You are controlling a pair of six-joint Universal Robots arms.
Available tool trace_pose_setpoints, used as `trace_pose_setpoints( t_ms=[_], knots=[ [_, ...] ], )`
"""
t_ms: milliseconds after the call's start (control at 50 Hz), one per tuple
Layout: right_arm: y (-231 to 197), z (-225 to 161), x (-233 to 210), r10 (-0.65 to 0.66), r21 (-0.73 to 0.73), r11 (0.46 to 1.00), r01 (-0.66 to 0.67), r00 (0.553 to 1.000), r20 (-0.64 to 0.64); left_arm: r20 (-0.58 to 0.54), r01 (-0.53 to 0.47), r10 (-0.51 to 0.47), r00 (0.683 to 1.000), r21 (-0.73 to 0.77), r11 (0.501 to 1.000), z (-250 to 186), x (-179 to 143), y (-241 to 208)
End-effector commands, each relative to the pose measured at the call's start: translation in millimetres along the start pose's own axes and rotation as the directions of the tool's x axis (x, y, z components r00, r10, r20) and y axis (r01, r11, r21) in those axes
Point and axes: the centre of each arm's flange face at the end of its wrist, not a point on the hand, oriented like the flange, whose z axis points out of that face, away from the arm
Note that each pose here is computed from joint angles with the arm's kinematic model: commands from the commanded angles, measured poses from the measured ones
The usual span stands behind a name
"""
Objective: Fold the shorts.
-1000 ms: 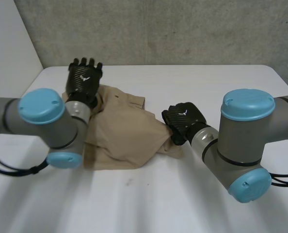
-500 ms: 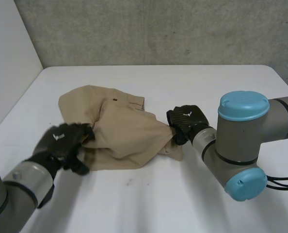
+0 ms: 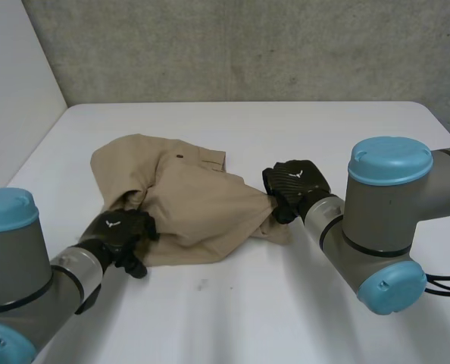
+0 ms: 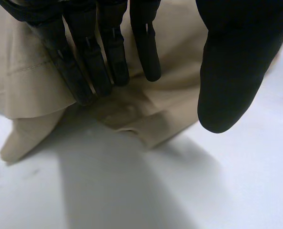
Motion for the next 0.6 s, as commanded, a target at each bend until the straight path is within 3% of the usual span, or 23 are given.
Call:
trace_pose_setpoints(
  t_ms=[20,600],
  knots=[
    [2,0,-1,-0.001,-0.005,1.000,0.001,1.000,0.006,0.019,-0.081,0.081,0.997,-0.009,0.997,14,-8,4],
    [5,1,-2,-0.007,-0.012,1.000,0.007,1.000,0.010,-0.003,-0.096,0.096,0.995,-0.028,0.995,37,-4,11]
  ],
)
